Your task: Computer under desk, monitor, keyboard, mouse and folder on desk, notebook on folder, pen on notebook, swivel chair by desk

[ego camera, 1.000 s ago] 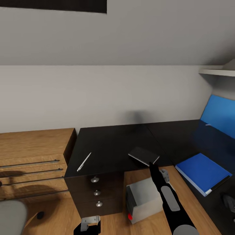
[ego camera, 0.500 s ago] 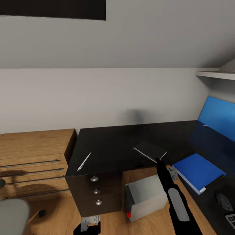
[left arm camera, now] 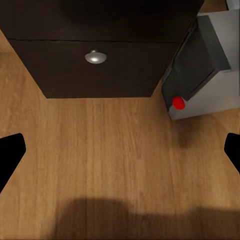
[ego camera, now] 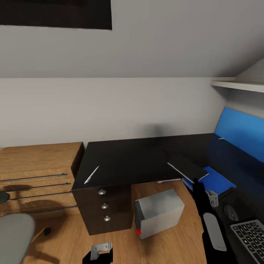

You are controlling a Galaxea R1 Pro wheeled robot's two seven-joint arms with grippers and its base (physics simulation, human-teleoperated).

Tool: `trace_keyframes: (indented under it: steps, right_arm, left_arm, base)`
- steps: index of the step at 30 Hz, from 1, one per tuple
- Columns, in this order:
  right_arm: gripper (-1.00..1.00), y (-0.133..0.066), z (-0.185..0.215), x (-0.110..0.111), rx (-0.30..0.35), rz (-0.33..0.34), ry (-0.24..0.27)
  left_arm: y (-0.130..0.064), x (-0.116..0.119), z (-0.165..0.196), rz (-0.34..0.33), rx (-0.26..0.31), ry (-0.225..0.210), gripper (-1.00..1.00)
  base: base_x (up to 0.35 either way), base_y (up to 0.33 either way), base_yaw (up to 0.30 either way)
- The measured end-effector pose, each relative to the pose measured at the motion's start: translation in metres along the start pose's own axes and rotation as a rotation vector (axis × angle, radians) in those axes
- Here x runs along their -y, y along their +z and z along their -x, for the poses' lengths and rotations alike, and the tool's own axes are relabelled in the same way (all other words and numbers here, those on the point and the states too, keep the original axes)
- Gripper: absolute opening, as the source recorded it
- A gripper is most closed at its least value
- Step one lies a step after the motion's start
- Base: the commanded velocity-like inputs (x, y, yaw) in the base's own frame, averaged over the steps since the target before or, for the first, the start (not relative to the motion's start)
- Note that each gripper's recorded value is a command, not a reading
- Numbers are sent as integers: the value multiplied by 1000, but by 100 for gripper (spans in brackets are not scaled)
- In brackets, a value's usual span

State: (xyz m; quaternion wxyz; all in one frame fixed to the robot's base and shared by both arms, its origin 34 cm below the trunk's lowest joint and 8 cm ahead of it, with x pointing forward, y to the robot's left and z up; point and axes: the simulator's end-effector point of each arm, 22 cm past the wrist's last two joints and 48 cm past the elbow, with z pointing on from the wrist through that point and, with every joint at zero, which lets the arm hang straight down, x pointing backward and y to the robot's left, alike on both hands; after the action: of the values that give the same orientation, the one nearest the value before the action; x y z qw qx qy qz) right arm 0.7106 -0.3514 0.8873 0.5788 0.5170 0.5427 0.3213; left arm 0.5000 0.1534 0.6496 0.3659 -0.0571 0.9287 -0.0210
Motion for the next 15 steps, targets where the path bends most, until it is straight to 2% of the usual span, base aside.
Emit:
trace_keyframes:
  steps: [4,15]
  right_arm:
    - [-100,-1,14,15,30,-54,7]
    - [-100,-2,20,25,42,-81,8]
  left_arm:
    - [0,0,0,0,1,1,100]
    - [0,1,-1,0,-2,2,100]
  base:
    - [-9,-6,-202]
    - [-1,-1,-247]
